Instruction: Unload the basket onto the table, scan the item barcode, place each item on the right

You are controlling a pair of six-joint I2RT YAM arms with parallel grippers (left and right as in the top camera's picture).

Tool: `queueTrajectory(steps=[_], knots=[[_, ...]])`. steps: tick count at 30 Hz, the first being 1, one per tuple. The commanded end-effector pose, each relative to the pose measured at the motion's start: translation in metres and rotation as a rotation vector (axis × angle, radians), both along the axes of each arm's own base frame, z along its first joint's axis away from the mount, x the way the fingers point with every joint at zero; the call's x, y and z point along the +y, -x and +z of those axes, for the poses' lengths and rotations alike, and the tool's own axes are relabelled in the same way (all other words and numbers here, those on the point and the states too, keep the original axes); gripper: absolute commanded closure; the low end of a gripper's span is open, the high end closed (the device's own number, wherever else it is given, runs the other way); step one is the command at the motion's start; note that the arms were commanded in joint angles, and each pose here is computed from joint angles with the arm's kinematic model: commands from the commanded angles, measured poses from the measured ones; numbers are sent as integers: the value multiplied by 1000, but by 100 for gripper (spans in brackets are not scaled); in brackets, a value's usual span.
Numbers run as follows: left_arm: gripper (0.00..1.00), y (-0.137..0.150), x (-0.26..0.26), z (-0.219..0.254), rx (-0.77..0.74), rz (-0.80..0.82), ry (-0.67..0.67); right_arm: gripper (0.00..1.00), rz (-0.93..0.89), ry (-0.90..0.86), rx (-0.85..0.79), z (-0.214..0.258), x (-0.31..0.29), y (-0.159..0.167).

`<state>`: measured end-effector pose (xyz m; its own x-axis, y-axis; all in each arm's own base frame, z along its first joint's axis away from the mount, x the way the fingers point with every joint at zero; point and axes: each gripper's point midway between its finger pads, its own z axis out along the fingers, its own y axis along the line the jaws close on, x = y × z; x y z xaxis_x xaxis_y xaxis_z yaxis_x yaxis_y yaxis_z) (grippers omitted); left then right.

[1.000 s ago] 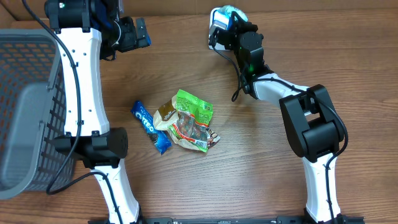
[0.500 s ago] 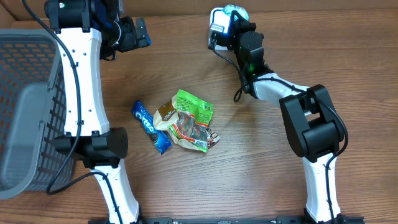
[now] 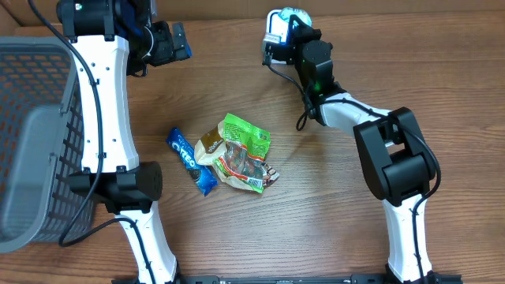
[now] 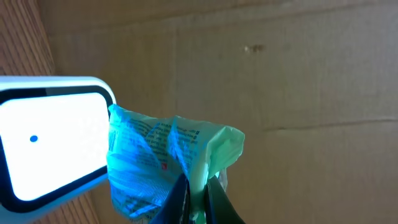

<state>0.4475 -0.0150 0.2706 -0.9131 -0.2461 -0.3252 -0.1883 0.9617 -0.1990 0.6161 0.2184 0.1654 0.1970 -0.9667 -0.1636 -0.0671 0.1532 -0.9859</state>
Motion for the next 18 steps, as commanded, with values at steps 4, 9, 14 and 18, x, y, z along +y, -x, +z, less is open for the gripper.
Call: queueTrajectory(steps=[4, 9, 14, 18], knots=[[0, -1, -1, 5, -15, 10, 2, 96, 24, -29, -50, 32, 21, 6], [1, -1, -1, 5, -15, 10, 2, 96, -27, -16, 9, 54, 19, 18], [0, -1, -1, 5, -15, 10, 2, 96, -100, -195, 31, 111, 12, 42], [0, -1, -1, 5, -15, 10, 2, 96, -71, -274, 182, 135, 26, 87]])
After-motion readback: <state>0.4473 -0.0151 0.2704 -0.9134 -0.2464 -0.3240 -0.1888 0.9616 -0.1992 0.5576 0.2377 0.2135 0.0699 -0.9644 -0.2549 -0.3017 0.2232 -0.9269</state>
